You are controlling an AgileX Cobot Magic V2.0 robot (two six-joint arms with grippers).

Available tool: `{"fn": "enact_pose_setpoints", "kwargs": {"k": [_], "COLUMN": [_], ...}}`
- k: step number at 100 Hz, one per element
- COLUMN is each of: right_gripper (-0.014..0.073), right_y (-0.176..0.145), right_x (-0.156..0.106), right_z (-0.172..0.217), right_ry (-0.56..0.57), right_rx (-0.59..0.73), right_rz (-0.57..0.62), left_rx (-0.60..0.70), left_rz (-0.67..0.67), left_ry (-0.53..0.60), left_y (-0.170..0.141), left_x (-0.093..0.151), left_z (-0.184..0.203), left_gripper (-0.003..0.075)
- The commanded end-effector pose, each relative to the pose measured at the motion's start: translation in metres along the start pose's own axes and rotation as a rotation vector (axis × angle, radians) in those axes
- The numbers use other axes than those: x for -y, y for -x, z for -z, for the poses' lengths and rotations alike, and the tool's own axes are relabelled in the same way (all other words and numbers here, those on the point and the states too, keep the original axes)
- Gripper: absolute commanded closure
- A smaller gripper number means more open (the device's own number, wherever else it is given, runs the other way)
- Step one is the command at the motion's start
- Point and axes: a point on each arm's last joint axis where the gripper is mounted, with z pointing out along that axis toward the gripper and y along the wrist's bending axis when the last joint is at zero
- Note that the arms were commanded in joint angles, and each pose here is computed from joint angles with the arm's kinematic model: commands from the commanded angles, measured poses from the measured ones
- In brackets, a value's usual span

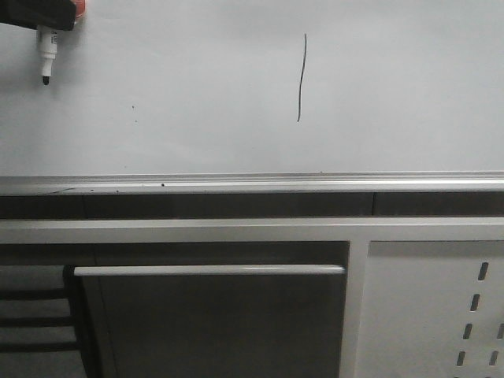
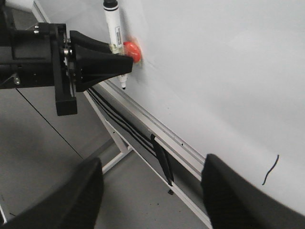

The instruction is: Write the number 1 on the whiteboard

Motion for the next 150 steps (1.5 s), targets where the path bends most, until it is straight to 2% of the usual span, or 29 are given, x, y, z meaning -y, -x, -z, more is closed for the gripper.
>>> {"fn": "enact_pose_setpoints", "kwargs": {"k": [1,35,59,150], "right_gripper": [0.019,0.019,0.019,0.019], "right_y": [0.0184,0.0184,0.0184,0.0184], "right_x": [-0.0012,-0.0012,-0.0012,-0.0012], "right_z": [0.0149,0.0149,0.0149,0.0149], "right_ry": [-0.028,-0.028,-0.028,-0.028], "right_rx": [0.116,0.116,0.116,0.116], "right_rz": [-0.001,-0.001,-0.001,-0.001], "left_rx": [0.027,0.023,0.023,0.024], "left_rz": [0.09,0.09,0.09,0.09], "left_ry": [0.104,0.099,0.099,0.097], "left_y": [0.0145,0.0137,0.0137,0.0137], "left_x": [-0.0111,-0.0107,-0.0107,-0.0105], "left_z": [-0.0004,-0.0018,-0.0018,-0.0018], "left_gripper": [0.074,0.0732,0.0619,0.0614]}}
